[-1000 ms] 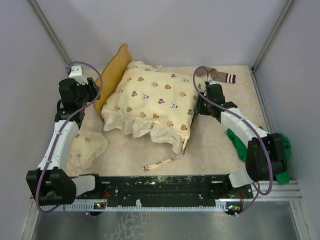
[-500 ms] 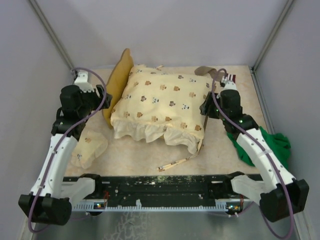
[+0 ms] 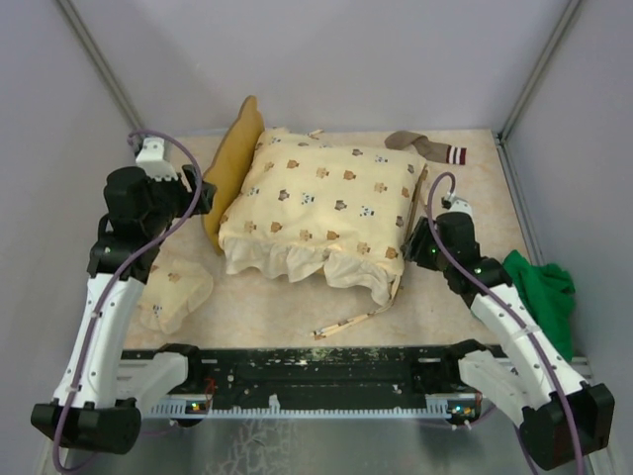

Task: Set up the pet bed

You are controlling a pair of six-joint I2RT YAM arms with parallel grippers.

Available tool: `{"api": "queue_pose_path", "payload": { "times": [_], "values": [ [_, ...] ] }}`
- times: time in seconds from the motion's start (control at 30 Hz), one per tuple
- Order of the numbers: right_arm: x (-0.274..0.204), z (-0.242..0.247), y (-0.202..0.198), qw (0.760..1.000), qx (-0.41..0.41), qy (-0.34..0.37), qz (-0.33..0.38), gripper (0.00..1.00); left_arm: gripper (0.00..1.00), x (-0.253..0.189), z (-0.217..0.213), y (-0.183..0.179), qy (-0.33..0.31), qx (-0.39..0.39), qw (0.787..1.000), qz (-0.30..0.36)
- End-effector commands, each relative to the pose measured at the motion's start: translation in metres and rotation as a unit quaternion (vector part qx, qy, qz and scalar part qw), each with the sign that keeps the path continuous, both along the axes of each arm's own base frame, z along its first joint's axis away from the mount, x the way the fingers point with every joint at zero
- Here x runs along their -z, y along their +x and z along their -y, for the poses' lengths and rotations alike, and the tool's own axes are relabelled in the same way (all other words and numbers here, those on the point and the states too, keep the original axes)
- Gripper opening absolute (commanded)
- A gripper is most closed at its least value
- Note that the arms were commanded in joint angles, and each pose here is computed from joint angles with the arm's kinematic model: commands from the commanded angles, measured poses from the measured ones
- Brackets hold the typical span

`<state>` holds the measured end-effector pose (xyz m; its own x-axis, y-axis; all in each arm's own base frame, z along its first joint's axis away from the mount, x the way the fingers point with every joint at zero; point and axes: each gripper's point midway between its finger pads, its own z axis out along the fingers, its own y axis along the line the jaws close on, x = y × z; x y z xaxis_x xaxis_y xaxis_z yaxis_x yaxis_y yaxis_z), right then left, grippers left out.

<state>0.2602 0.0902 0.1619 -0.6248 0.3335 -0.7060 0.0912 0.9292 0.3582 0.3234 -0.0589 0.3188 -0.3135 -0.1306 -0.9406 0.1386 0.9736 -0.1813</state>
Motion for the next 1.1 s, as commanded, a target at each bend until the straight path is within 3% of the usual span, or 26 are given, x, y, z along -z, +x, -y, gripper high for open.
{"api": "queue_pose_path", "payload": {
  "times": [0.0,0.23,0.53,0.83,1.07],
  "values": [
    [-0.004,-0.023,0.010,0.998,-0.022,0.058,0.026,0.51,0.72,-0.010,0.032,-0.019,-0.027,0.083,0.996,0.002],
    [0.008,-0.058,0.011,0.988,-0.066,0.136,0.031,0.44,0.69,0.024,0.090,-0.048,-0.053,0.173,0.983,-0.025],
    [-0.008,-0.109,0.017,0.976,-0.131,0.169,0.044,0.41,0.66,0.054,0.162,-0.084,-0.074,0.266,0.958,-0.074],
    [-0.006,-0.062,0.003,0.995,-0.087,0.048,0.031,0.46,0.67,0.092,0.233,-0.130,-0.084,0.340,0.927,-0.133],
    [-0.006,-0.025,-0.018,0.997,-0.012,0.045,0.061,0.48,0.68,0.126,0.282,-0.154,-0.102,0.381,0.904,-0.164]
  ]
}}
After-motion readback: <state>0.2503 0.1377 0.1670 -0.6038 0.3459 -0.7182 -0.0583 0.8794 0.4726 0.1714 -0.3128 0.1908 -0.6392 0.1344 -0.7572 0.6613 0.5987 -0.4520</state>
